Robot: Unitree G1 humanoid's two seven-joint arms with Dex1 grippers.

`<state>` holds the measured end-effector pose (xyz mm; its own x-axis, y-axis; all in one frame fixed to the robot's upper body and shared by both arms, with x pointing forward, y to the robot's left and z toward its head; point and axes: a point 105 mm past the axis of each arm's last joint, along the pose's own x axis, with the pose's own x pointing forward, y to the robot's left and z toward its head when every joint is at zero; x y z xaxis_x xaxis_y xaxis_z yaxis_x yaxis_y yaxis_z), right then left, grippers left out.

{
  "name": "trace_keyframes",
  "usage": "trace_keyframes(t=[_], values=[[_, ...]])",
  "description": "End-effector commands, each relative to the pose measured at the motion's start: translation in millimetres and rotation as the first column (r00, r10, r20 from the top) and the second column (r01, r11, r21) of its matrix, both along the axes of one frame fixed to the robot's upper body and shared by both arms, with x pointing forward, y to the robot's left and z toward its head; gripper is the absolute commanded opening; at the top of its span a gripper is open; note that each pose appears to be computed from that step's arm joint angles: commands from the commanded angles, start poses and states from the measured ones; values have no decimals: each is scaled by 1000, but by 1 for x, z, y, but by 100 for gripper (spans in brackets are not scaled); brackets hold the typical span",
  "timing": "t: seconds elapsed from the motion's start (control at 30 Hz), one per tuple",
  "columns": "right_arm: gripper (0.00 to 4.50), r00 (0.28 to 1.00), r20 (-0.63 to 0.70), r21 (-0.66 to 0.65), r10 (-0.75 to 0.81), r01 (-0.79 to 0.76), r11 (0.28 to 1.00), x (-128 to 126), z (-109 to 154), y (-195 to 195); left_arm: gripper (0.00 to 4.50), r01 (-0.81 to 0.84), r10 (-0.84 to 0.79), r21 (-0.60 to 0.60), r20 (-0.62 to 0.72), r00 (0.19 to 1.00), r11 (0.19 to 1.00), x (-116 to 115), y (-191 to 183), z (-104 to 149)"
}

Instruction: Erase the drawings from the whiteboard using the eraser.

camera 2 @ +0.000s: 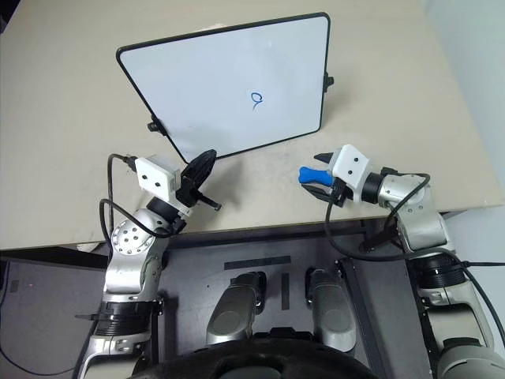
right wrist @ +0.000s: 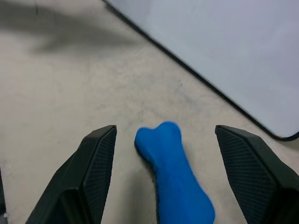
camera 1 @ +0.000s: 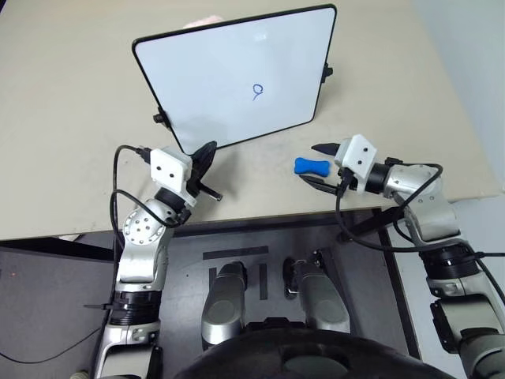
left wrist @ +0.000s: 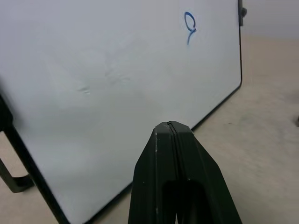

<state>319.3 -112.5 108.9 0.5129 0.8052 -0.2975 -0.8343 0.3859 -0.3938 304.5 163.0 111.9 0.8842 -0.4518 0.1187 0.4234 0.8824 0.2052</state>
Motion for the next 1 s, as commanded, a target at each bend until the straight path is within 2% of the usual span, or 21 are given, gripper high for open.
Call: trace_keyframes(t=[0.03,0.7,0.8,1.0], values=[[356,999,39,-60,12,-9,998,4,4,-7,0,-6,6,9,38,999,1000,-4,0,9],[356,1000,-9,-72,-5,4,997,2,-9,-12,0,13,-13,-11,48,999,1000,3,-9,10],[299,1000,-16,-66,2,-3,998,1,-10,-10,0,9,-8,-13,47,999,1000,3,-8,10],[95,1000,-19,-56,11,-12,998,0,-8,-8,0,4,-3,-13,48,999,1000,2,-8,10]])
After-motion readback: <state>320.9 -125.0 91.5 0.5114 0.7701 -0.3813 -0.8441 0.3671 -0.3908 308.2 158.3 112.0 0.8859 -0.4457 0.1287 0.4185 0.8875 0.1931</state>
